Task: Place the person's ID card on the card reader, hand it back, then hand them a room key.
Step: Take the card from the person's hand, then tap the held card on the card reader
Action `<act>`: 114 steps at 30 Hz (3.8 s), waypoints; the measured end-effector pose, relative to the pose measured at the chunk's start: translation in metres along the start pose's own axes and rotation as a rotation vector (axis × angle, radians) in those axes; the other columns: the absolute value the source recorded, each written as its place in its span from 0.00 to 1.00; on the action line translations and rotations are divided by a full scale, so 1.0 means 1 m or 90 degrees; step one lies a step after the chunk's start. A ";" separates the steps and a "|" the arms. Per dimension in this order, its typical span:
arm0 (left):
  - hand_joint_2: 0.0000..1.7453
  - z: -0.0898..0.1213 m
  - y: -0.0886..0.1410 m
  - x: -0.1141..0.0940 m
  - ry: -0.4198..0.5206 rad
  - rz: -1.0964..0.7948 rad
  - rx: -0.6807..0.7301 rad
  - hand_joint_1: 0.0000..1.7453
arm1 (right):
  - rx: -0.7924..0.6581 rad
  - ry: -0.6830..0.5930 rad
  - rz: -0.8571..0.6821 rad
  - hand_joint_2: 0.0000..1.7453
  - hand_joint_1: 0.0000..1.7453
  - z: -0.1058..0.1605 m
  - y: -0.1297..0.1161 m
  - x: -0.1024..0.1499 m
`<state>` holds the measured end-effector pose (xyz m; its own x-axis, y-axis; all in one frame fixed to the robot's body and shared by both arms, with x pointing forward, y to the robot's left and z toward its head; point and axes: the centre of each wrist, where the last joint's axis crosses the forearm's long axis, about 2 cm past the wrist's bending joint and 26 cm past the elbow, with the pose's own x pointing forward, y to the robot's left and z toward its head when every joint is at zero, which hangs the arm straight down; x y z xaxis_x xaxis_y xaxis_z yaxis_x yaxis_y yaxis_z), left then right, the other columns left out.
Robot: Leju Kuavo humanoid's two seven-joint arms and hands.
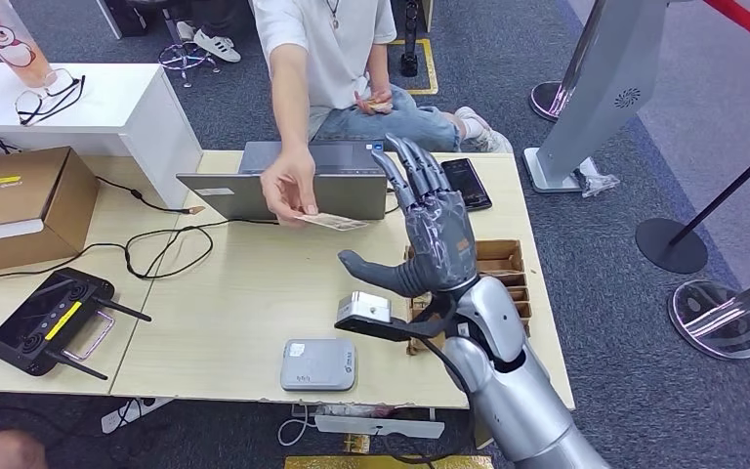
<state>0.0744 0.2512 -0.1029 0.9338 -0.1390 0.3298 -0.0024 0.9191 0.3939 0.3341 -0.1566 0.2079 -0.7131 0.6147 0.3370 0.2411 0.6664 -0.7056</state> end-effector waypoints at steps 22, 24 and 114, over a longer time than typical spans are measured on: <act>0.00 0.001 -0.001 0.002 -0.003 0.001 0.000 0.00 | 0.034 0.001 0.132 1.00 0.00 -0.006 0.010 -0.006; 0.00 0.001 -0.001 0.002 -0.004 0.001 0.000 0.00 | 0.035 0.000 0.139 1.00 0.00 -0.007 0.010 -0.006; 0.00 -0.012 0.013 0.071 -0.207 -0.131 0.083 0.00 | 0.030 0.034 -0.250 1.00 1.00 0.024 0.001 -0.002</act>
<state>0.1447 0.2576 -0.0846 0.7579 -0.4437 0.4782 0.1080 0.8083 0.5788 0.3204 -0.1672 0.1913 -0.7089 0.3389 0.6185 -0.0749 0.8358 -0.5438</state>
